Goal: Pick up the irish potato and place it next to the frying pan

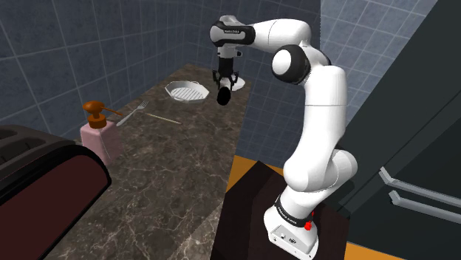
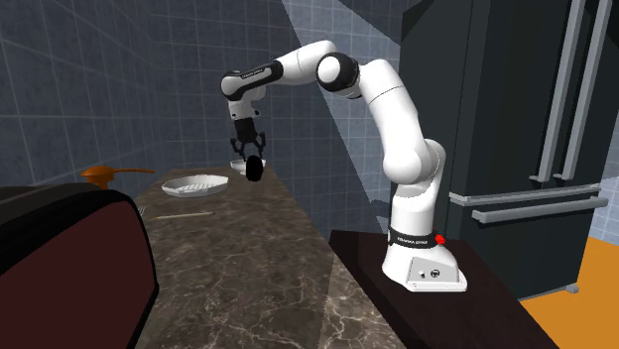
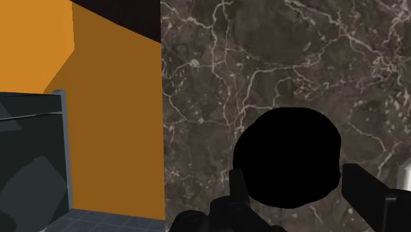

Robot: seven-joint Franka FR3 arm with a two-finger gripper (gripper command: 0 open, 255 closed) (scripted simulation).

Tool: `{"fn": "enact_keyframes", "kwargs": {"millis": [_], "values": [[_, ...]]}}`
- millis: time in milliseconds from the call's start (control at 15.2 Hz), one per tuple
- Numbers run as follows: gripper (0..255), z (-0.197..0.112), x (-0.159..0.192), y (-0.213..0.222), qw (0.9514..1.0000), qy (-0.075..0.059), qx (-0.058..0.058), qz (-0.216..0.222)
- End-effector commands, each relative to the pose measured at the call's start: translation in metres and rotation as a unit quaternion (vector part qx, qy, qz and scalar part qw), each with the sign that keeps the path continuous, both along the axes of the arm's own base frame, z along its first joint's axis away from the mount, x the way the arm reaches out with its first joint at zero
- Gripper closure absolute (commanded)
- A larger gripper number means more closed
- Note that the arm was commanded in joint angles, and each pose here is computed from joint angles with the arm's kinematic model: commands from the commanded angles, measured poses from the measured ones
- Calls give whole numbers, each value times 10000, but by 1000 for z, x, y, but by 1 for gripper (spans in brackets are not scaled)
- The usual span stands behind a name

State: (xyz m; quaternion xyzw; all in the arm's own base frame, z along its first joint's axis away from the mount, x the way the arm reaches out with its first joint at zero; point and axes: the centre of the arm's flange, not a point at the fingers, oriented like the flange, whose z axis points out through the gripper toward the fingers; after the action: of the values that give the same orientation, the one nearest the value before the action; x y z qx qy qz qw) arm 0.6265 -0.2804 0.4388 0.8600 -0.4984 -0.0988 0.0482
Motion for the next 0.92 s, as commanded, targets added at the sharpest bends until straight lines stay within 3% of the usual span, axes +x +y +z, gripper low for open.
{"fn": "enact_keyframes", "kwargs": {"millis": [0, 858], "values": [[255, -10, -1, 1, 10000, -4, -2, 0], [255, -79, -1, 1, 10000, -4, -2, 0]]}}
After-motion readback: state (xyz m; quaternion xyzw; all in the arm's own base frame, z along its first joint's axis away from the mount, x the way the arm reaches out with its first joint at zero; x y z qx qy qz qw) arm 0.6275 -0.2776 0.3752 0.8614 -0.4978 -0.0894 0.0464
